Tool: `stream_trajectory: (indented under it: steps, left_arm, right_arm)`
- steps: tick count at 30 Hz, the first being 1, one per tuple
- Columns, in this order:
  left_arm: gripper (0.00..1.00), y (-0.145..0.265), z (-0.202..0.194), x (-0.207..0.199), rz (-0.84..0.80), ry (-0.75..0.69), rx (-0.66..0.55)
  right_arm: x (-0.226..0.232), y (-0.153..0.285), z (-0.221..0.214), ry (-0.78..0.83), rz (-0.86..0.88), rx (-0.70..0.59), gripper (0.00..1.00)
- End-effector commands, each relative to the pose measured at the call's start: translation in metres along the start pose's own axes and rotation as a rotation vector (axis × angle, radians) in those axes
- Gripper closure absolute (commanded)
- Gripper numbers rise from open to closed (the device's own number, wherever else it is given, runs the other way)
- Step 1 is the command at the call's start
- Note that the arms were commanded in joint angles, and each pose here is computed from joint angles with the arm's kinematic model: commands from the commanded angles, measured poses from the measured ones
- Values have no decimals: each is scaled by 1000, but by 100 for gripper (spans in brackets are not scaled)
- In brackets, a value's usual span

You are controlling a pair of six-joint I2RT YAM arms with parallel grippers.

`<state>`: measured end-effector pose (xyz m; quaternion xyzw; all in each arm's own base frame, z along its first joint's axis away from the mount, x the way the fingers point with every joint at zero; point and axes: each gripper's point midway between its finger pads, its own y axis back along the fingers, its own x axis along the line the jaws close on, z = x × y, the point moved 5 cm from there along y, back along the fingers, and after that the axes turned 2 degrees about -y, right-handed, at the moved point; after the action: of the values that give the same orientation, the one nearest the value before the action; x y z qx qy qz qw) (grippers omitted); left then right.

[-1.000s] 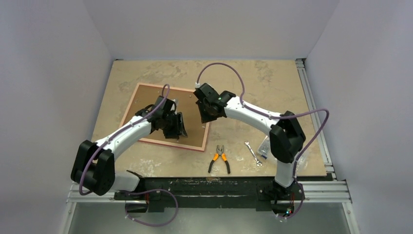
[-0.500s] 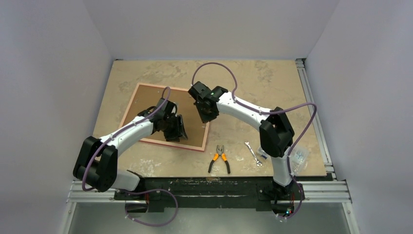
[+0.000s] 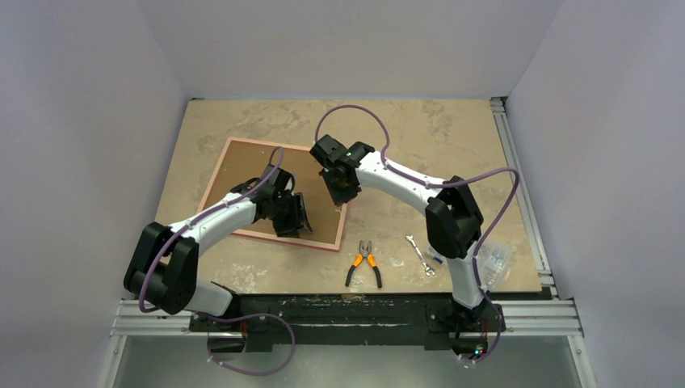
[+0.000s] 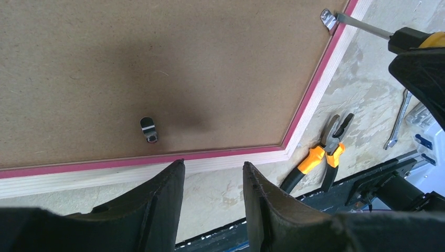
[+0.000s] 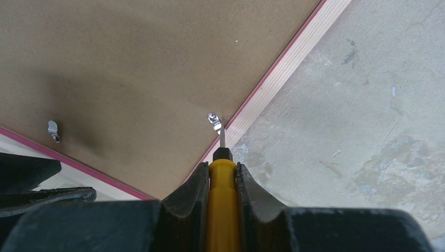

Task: Take the photo out of the frame

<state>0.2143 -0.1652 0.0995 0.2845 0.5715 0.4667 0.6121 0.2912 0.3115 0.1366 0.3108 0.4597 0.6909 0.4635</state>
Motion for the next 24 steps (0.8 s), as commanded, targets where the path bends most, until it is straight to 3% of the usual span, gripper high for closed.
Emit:
stream_trajectory:
  steps: [1, 12, 20, 24]
  left_arm:
    - [57, -1, 1, -3, -24, 23, 0]
    - [57, -4, 0, -2, -22, 31, 9]
    - [55, 8, 6, -6, -35, -19, -47]
    - [53, 24, 12, -14, -80, -68, -121]
  right_arm:
    - [11, 4, -3, 5, 65, 30, 100]
    - [26, 22, -3, -35, 207, 4, 100]
    - [16, 73, 13, -143, 256, -260, 100]
    - [-24, 88, -5, -256, 150, -405, 100]
